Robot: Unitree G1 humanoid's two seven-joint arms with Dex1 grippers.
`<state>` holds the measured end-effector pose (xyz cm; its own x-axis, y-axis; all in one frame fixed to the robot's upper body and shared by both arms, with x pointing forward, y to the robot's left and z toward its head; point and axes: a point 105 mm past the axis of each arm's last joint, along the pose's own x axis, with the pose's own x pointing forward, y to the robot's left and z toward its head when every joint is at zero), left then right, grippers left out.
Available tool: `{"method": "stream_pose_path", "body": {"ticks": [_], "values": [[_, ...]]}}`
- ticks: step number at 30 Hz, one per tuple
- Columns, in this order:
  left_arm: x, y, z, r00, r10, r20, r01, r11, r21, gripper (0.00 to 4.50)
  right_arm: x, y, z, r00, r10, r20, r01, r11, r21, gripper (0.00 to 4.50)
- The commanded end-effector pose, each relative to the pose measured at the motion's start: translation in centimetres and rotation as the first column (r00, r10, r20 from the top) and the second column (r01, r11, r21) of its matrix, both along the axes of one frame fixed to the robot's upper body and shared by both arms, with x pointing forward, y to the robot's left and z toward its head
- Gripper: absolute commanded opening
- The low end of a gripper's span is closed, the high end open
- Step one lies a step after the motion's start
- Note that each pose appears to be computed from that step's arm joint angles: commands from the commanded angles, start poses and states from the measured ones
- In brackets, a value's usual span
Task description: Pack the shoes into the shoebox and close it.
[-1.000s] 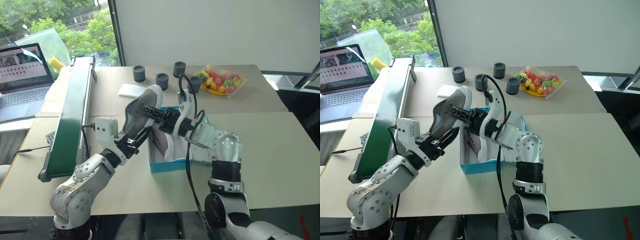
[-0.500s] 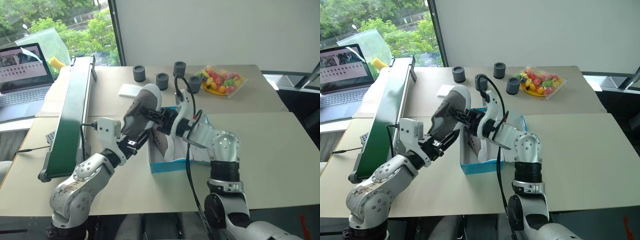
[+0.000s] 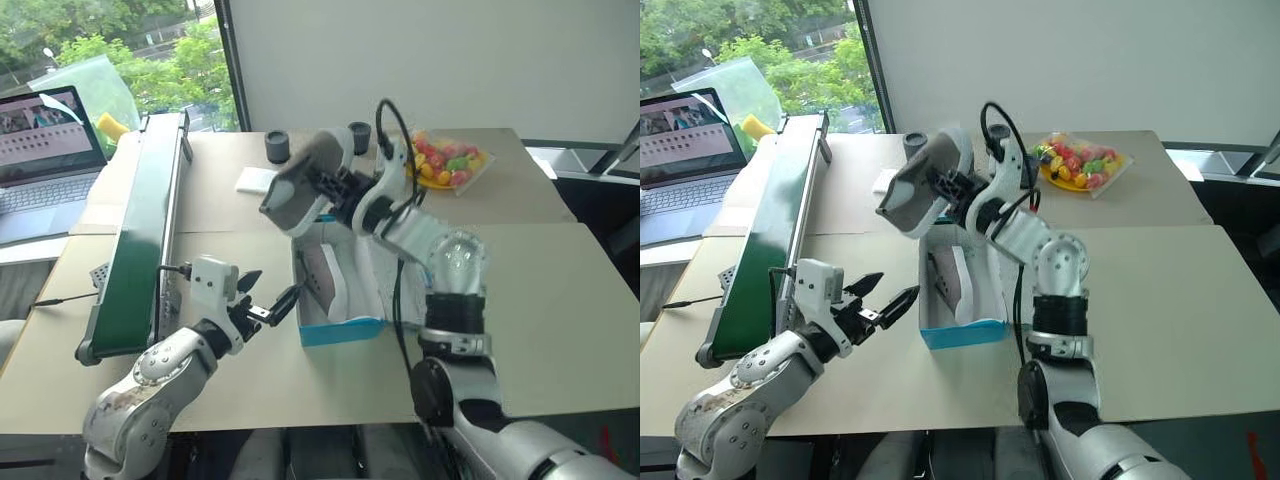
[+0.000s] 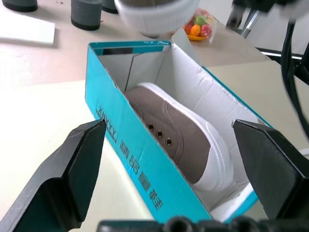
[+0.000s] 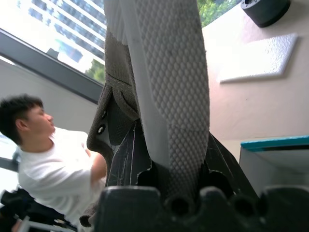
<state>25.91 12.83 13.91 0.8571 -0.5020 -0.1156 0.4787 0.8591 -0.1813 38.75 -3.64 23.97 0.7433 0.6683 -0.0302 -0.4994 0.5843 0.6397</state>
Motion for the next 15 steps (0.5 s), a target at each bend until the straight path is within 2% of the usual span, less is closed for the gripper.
{"method": "stream_pose_path", "body": {"ticks": [1,5,9,13,15], "values": [[-0.1,-0.2,1.6,0.997,-0.009,0.075,0.009,1.000,-0.004,4.48,-1.8,0.8,-2.0,0.991,0.117,-0.065,-0.126,0.982,-0.142,0.51],[0.1,-0.3,1.8,0.996,-0.011,0.084,0.011,1.000,-0.004,4.48,-4.1,0.4,-5.5,0.968,0.195,-0.157,-0.233,0.931,-0.281,0.51],[-0.1,-0.5,2.1,0.996,-0.019,0.091,0.020,1.000,-0.011,4.48,-5.5,-0.3,-8.9,0.949,0.187,-0.252,-0.271,0.893,-0.360,0.51],[-0.6,-0.8,2.0,0.994,-0.056,0.093,0.055,0.998,0.016,4.48,-6.0,0.1,-10.7,0.937,0.178,-0.300,-0.294,0.867,-0.403,0.51],[-0.8,-0.9,2.1,0.993,-0.073,0.092,0.071,0.997,0.021,4.48,-5.9,0.4,-10.7,0.934,0.183,-0.307,-0.304,0.858,-0.413,0.51]]}}
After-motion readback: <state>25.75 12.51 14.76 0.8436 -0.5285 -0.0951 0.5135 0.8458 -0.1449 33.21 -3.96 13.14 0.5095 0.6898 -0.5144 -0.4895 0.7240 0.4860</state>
